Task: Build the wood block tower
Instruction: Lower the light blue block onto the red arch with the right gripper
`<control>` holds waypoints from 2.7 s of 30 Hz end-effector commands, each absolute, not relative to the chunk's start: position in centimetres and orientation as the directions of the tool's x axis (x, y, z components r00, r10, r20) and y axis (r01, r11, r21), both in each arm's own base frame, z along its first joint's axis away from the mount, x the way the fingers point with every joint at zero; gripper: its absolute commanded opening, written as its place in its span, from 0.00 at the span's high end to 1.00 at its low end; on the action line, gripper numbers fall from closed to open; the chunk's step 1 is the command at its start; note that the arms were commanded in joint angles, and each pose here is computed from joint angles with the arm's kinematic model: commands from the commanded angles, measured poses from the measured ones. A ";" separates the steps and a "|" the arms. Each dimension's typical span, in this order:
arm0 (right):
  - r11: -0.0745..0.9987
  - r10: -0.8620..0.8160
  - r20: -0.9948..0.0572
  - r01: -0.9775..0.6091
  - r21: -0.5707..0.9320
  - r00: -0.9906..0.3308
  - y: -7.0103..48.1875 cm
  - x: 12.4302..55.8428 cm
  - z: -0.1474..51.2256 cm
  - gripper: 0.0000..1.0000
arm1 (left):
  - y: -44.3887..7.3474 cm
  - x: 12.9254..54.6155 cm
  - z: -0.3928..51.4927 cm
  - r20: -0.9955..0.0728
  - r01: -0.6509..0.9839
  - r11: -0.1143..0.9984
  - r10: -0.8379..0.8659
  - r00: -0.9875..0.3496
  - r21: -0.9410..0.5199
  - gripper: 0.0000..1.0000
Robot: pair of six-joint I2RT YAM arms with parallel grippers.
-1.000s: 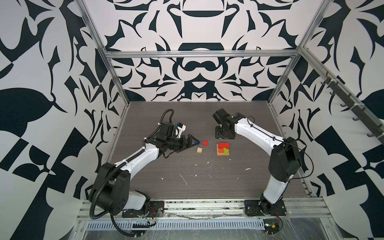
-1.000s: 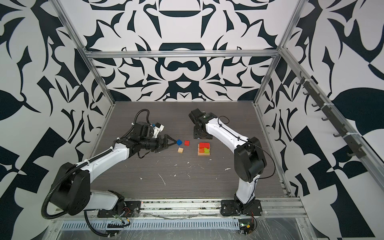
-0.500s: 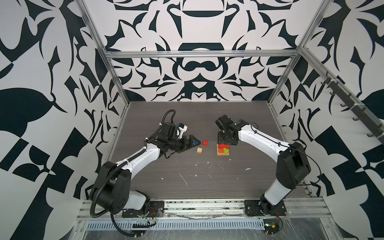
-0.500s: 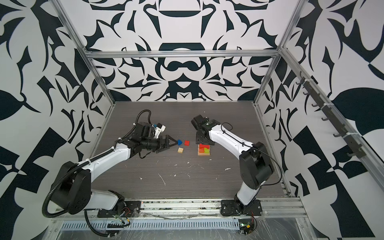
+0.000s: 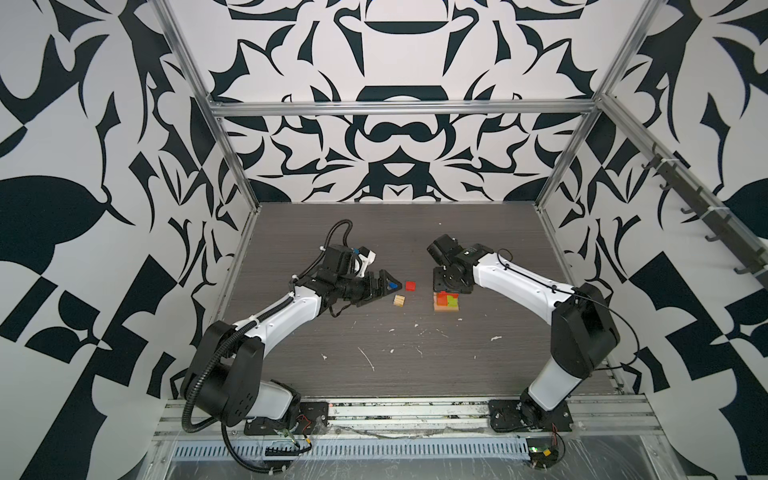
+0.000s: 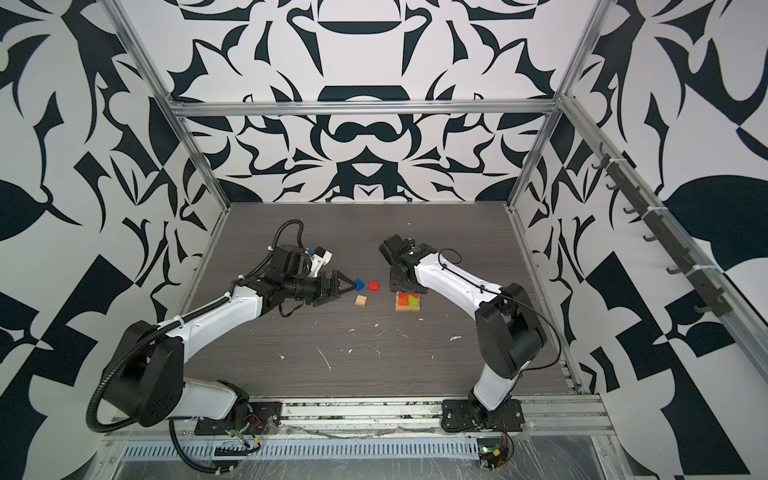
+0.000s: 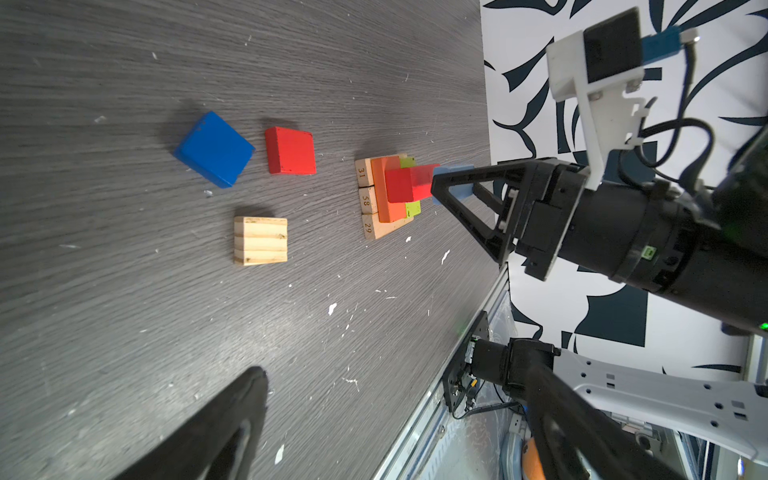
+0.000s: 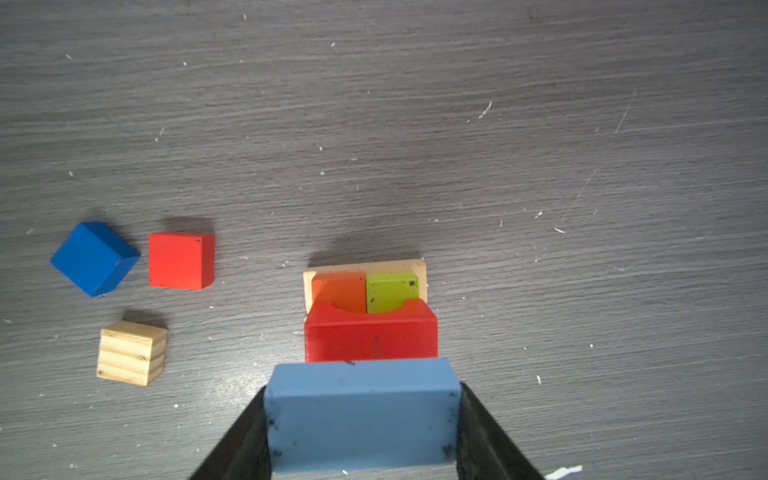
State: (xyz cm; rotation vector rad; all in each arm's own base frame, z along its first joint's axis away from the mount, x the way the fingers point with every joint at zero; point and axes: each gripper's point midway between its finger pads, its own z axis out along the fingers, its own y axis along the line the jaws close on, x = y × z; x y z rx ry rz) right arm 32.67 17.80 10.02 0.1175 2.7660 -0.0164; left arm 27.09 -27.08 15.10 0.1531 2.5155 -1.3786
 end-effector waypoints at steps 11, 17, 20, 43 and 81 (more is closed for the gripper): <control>0.995 0.088 -0.400 0.100 -0.010 -0.912 17.5 33.0 9.3 0.59 | -27.3 26.8 15.1 -0.282 0.222 0.536 -0.030 -0.959 -0.815 0.00; 0.995 0.084 -0.402 0.099 -0.015 -0.912 17.5 33.1 9.2 0.59 | -27.3 26.7 15.2 -0.282 0.224 0.535 -0.029 -0.959 -0.815 0.00; 0.995 0.079 -0.401 0.095 -0.020 -0.913 17.4 33.1 9.0 0.59 | -27.4 26.7 15.3 -0.284 0.225 0.535 -0.028 -0.958 -0.814 0.00; 0.995 0.074 -0.395 0.094 -0.032 -0.916 17.3 33.0 8.7 0.57 | -27.5 26.8 15.1 -0.279 0.223 0.540 -0.022 -0.960 -0.811 0.01; 0.994 0.072 -0.384 0.098 -0.048 -0.920 17.1 32.9 8.3 0.41 | -27.4 26.7 15.1 -0.284 0.226 0.545 -0.024 -0.958 -0.808 0.00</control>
